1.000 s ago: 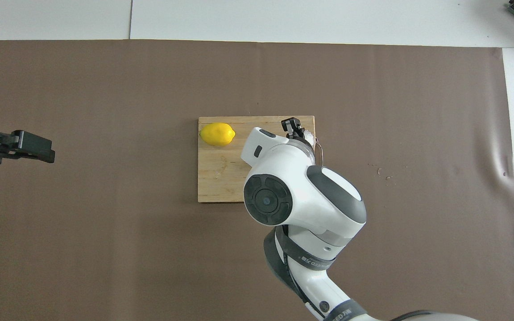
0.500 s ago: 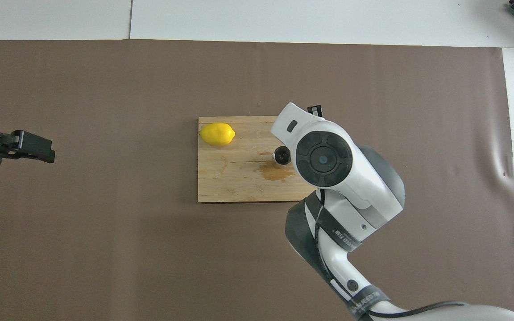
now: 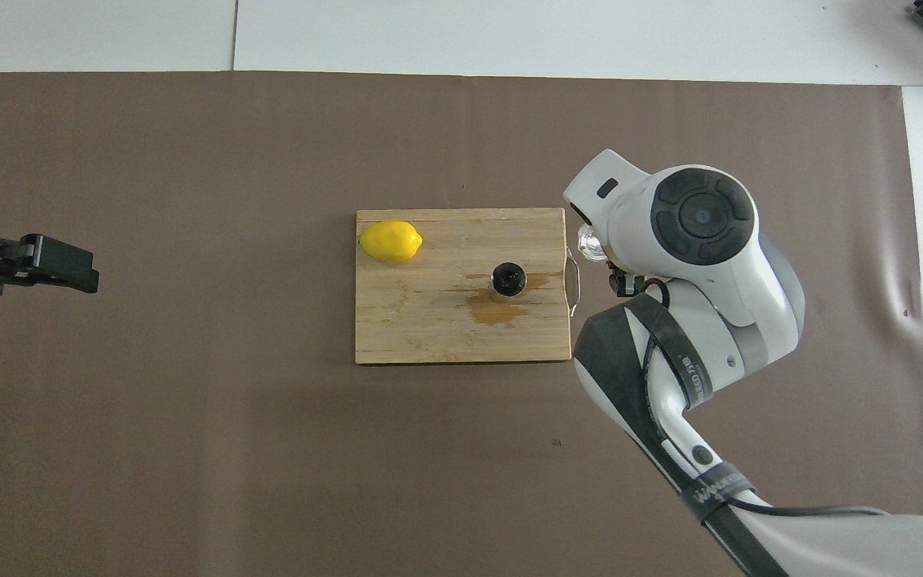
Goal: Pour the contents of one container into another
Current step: 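Carry the glass back beside the board with the right gripper, then lower the glass onto the table and open the right gripper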
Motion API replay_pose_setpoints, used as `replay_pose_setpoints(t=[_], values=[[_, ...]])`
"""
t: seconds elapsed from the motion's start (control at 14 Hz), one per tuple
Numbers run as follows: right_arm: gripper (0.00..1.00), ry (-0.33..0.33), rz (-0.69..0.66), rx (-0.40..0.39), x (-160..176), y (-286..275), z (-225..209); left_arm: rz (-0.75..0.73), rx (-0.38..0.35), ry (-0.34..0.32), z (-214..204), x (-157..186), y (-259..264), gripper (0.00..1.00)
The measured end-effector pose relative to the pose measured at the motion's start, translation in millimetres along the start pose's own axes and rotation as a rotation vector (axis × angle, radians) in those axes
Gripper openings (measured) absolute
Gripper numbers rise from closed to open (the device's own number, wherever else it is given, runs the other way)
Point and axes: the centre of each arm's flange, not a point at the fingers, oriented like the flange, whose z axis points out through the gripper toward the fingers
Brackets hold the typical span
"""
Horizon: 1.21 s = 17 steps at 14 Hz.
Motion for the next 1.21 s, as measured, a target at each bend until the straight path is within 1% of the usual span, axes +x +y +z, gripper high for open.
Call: replay_pose_setpoints(t=[0.29,0.43,0.64,0.79,0.93,1.21], values=[[0.5,0.072,0.027,0.098,-67,2,34,0.0,0.0,0.0,0,0,0,1.0],[0.5,0.113,0.029,0.138,-91,-2,51,0.0,0.0,0.0,0,0,0,1.0],[0.5,0.185,0.063,0.173,-127,-13,81,0.0,0.0,0.0,0,0,0,1.0],[0.5,0.231,0.095,0.201,-142,-20,95,0.0,0.0,0.0,0,0,0,1.0],[0.5,0.262,0.093,0.217,-151,-24,107,0.0,0.0,0.0,0,0,0,1.0],[0.5,0.276,0.07,0.251,-171,-31,133,0.0,0.0,0.0,0,0,0,1.0]])
